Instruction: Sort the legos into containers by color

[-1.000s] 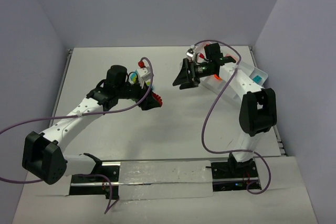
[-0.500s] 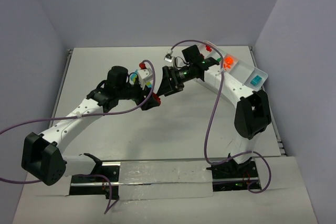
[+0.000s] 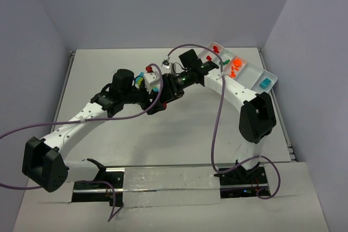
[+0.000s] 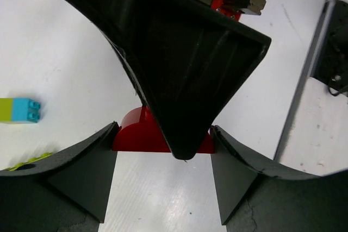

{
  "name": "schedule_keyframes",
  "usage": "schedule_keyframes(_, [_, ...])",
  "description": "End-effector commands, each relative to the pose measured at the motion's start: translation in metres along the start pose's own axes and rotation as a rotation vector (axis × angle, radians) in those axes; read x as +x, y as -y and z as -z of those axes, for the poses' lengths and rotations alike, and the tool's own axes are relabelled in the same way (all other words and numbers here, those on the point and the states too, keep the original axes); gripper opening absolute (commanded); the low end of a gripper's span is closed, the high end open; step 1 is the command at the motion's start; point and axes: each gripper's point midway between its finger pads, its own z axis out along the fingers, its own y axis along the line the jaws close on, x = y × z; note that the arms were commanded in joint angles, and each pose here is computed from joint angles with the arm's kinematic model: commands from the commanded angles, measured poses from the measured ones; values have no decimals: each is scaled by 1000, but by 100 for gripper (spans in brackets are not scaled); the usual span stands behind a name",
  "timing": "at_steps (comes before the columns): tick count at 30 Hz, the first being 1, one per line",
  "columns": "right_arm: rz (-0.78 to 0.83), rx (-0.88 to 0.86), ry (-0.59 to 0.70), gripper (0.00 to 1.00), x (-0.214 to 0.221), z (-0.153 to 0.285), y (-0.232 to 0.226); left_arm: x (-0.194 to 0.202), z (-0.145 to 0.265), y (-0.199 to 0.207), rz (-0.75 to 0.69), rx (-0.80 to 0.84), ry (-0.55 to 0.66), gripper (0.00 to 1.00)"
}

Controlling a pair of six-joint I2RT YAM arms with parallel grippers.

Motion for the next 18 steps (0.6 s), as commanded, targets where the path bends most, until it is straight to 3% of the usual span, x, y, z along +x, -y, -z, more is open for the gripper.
schedule_keyframes(1, [60, -13, 3, 27, -8, 1, -7, -26, 3, -11, -32, -68, 48, 7])
schedule_keyframes(3, [62, -10, 7, 13, -9, 2, -7, -26, 3, -17, -25, -99, 46, 11])
schedule_keyframes(5, [63, 2, 20, 2, -14, 5, -4, -23, 4, -30, 7, -176, 32, 44])
schedule_keyframes(7, [58, 19, 47, 0, -24, 13, 3, -20, 7, -39, 45, -217, 22, 73])
schedule_keyframes(8, [56, 35, 76, 0, -34, 21, 9, -18, 9, -41, 69, -217, 22, 95])
schedule_keyframes(12, [49, 194, 207, 0, -79, 54, 55, -24, 32, -61, 182, -229, 84, 99])
schedule_keyframes(18, [19, 608, 477, 0, -165, 140, 166, -22, 57, -96, 240, -345, 128, 99])
